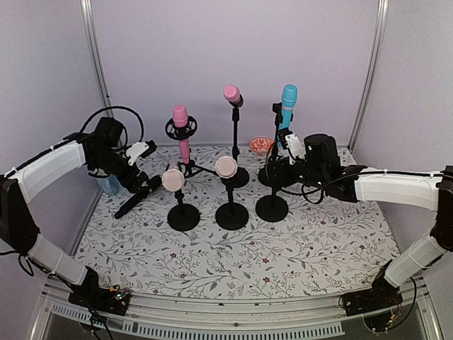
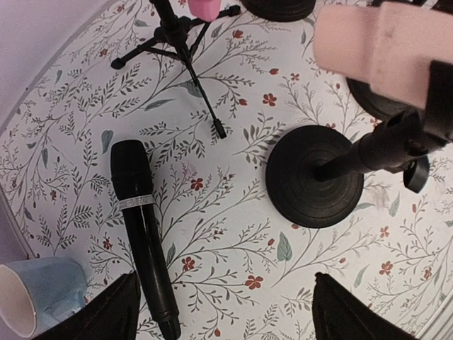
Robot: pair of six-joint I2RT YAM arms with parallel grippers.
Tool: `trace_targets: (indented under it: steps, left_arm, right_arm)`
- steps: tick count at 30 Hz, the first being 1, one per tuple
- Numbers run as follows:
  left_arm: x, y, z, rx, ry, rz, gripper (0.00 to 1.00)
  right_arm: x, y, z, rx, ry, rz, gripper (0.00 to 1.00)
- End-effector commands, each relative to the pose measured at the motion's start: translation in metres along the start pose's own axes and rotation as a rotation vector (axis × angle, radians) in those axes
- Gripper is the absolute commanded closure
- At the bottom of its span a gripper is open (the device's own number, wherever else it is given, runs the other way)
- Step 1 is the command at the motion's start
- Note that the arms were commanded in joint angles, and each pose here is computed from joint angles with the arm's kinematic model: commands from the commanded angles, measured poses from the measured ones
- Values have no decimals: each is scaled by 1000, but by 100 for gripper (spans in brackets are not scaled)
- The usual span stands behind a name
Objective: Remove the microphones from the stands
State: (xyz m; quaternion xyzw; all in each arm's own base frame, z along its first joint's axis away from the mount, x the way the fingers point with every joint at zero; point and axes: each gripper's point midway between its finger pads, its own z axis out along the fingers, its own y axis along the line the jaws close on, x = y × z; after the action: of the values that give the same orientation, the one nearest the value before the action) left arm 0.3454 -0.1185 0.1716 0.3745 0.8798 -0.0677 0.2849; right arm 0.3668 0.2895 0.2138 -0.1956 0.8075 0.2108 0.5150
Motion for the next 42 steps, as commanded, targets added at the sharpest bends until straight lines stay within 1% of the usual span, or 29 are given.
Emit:
trace_targets:
  steps: [1, 3, 5, 10, 13, 18, 21, 27, 28, 29, 31, 32, 33, 35, 37, 42]
  left_arm:
    - [-9, -7, -9, 19, -29, 28, 15]
    - [-9, -8, -8, 27, -31, 28, 15]
    - [-9, -9, -7, 37, -31, 22, 15]
    - [-9, -10, -6, 42, -29, 21, 15]
    - [-8, -12, -6, 47, -31, 20, 15]
    - [-5, -16, -4, 65, -26, 7, 15]
    - [-3, -17, -4, 66, -20, 6, 14]
    - [0, -19, -5, 68, -20, 5, 13]
    - [0, -20, -5, 69, -18, 5, 13]
    - [1, -20, -5, 69, -16, 3, 12]
    - [3, -20, -5, 69, -14, 2, 11]
    - [3, -21, -6, 70, -16, 4, 10]
    - [5, -22, -5, 72, -13, 3, 7]
    - [4, -23, -6, 76, -18, 3, 3]
    - [3, -24, -7, 85, -21, 0, 1]
    - [-1, -31, -10, 123, -39, -6, 1]
  right_arm:
    - [3, -17, -5, 101, 3, -67, 70]
    - [5, -26, -8, 141, 12, -82, 76]
    - [6, -40, -11, 191, 24, -98, 77]
    - [3, -101, -23, 317, 31, -38, 80]
    - [-3, -137, -28, 385, 21, -7, 85]
    - [-21, -200, -30, 473, -21, 61, 87]
    - [-36, -229, -25, 516, -59, 98, 87]
    - [-53, -271, -12, 579, -107, 132, 88]
    - [-49, -278, -11, 592, -103, 141, 87]
    - [-61, -286, -13, 603, -131, 148, 88]
    - [-65, -299, -16, 613, -151, 183, 87]
    - [-65, -304, -17, 619, -155, 197, 85]
    - [-66, -307, -18, 621, -161, 209, 82]
    - [-64, -309, -18, 626, -156, 210, 74]
    - [-65, -305, -16, 597, -153, 201, 62]
    - [-79, -290, -25, 554, -173, 193, 27]
